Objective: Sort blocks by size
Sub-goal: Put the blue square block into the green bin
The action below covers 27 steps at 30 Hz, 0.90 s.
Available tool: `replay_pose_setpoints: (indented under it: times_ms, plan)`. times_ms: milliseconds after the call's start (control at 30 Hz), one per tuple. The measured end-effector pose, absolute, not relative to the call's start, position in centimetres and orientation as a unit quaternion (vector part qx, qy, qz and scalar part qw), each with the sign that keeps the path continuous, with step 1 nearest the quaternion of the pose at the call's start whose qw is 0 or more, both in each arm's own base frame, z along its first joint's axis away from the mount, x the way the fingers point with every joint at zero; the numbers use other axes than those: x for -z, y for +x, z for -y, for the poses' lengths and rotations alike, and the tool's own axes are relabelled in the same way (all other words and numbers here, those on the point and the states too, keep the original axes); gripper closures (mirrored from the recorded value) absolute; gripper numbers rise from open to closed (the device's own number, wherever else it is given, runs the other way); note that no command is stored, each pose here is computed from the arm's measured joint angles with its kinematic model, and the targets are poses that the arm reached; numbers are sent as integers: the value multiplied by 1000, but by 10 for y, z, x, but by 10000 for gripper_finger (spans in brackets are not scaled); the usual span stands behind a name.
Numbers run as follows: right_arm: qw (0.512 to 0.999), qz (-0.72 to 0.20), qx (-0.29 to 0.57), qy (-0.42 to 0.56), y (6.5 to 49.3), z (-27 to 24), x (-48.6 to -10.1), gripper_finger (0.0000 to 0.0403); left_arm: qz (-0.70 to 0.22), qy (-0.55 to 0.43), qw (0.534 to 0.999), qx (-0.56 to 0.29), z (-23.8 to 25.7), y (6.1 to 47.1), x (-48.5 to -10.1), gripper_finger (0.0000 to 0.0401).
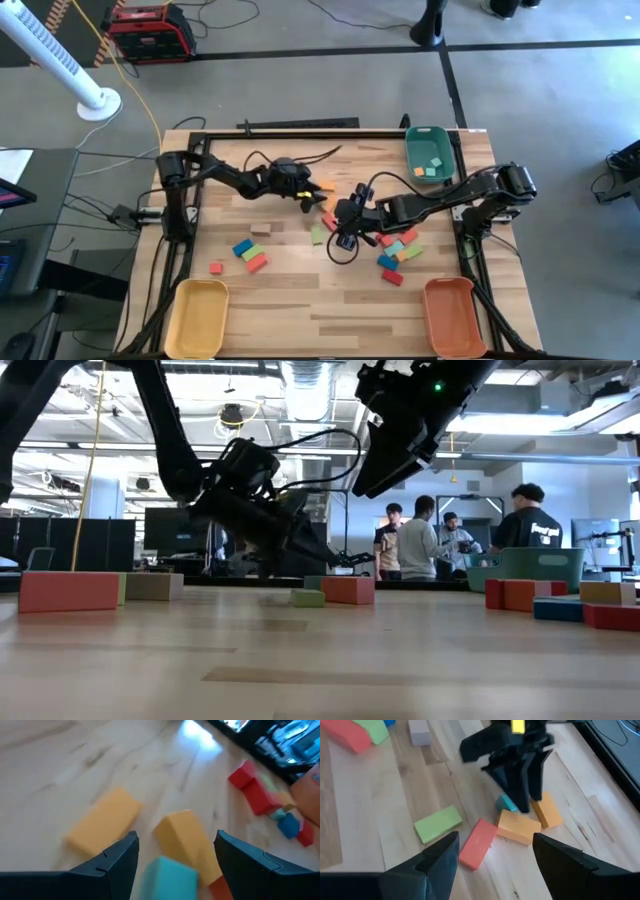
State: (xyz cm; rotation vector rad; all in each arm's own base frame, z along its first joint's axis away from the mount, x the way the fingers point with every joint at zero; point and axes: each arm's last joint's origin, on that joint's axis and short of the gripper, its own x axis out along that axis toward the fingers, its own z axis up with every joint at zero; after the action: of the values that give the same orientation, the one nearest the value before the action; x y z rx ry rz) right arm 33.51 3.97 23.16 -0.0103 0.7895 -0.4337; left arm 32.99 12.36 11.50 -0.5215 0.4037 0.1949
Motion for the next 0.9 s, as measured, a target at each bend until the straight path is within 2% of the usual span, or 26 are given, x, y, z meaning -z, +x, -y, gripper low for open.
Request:
replay_pose_setpoints:
  times_ms: [400, 600, 900]
  plan:
    - [897, -403, 172, -65, 343, -19, -226, 121, -325, -201, 914, -139, -133, 282, -139, 154]
    - [896, -415, 138, -76, 366, 5, -199, 121, -301, -177, 918, -187, -126, 244, -156, 154]
    - [878, -450, 133, -93, 395, 34, -172, 121, -289, -188, 919, -189, -103, 201, -155, 154]
